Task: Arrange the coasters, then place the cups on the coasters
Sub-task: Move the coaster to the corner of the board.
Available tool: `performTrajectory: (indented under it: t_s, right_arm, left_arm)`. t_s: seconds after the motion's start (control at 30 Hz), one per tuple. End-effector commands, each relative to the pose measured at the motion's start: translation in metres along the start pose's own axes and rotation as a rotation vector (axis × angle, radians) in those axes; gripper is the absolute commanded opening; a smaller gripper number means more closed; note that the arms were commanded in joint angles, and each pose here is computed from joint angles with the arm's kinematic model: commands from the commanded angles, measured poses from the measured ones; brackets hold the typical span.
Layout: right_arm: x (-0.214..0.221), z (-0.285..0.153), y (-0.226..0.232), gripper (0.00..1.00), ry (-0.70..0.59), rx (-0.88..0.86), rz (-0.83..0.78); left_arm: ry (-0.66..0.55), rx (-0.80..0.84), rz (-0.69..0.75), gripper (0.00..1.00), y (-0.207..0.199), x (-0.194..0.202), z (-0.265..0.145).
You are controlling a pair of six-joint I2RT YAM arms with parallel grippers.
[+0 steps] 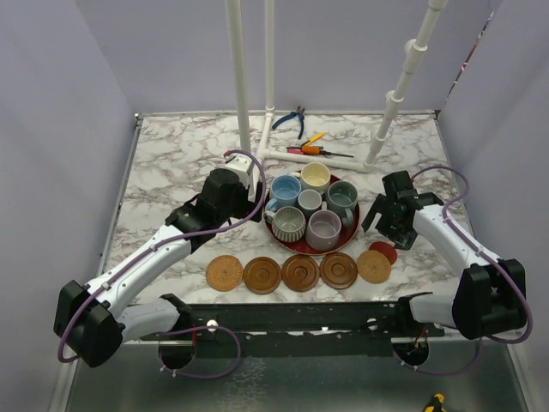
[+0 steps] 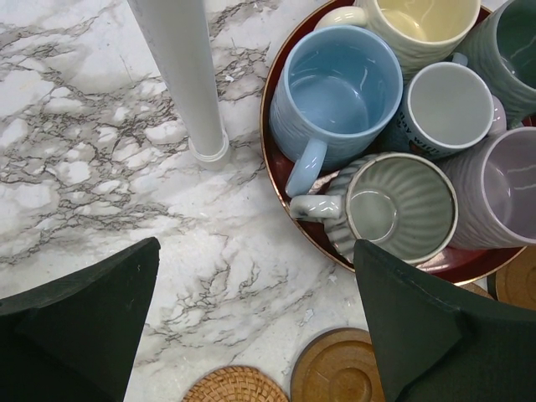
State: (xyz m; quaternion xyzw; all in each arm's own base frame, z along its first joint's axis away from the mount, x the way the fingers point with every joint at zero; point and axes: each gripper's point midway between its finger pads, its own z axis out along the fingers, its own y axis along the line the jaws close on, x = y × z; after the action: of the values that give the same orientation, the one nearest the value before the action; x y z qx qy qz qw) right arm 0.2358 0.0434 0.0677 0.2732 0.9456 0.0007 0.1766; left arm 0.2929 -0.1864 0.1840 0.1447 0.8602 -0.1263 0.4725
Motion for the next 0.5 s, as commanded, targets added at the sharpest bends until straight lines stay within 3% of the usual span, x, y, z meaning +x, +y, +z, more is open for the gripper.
performTrajectory:
  t_s: [0.0, 0.47]
  right_arm:
    - [0.005, 0.013, -0.023, 1.0, -0.001, 0.116, -0.014]
    - [0.031, 0.041, -0.029, 1.0, 0.098, 0.111, 0.051]
  left_arm:
    - [-0.027, 0.015, -0.008, 0.99, -0.001, -0.005, -0.005]
    - [-0.026, 0.03, -0.009, 0.99, -0.003, -0.004, -0.006]
